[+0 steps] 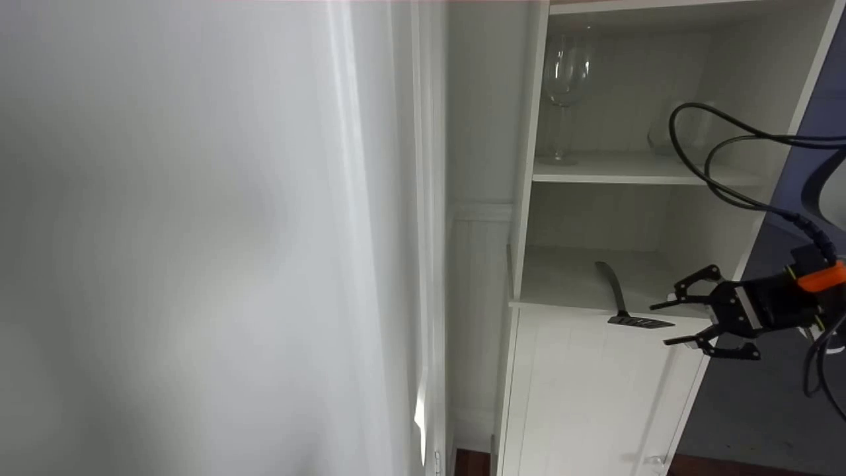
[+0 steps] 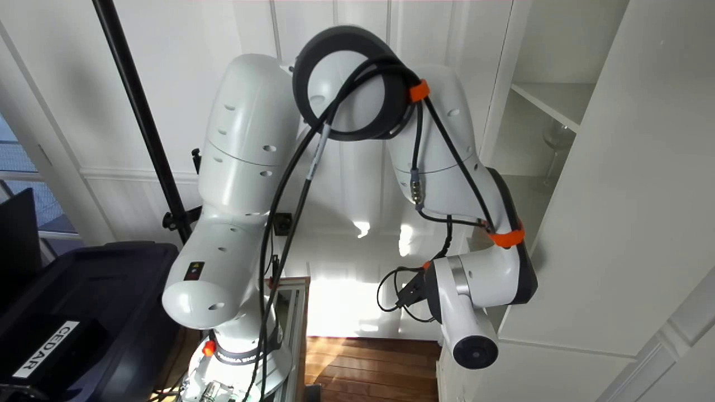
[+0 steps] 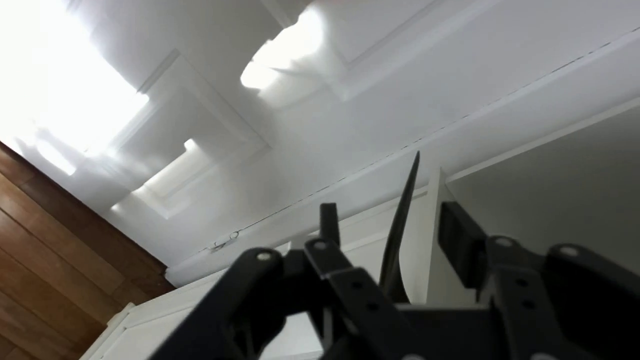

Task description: Move the spatula to the top shelf

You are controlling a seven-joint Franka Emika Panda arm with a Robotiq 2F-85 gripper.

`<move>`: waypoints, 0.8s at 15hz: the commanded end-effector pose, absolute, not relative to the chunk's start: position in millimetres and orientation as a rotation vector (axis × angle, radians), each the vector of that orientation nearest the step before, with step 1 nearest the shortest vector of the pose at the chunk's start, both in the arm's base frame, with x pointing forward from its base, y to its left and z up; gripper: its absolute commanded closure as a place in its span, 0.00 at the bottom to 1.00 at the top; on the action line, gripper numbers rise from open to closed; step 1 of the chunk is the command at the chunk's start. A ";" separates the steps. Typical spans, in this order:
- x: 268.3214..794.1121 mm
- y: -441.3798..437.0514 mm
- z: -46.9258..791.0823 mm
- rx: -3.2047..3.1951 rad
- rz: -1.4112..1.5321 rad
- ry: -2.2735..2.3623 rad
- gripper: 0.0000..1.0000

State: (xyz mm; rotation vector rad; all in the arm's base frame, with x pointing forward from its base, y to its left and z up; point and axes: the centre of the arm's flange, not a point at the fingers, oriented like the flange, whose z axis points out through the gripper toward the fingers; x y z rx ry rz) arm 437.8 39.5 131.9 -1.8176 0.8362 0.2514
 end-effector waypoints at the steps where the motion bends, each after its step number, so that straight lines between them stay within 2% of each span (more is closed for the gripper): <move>1: 448.2 41.3 122.9 -1.775 0.234 0.854 0.48; 2: 449.2 41.2 121.8 -1.773 0.234 0.861 0.30; 5: 452.9 41.4 117.9 -1.767 0.237 0.868 0.22; 7: 454.7 41.7 115.7 -1.765 0.238 0.871 0.56; 8: 455.4 41.7 114.8 -1.762 0.238 0.872 0.56; 12: 458.3 39.8 111.0 -1.741 0.237 0.887 0.85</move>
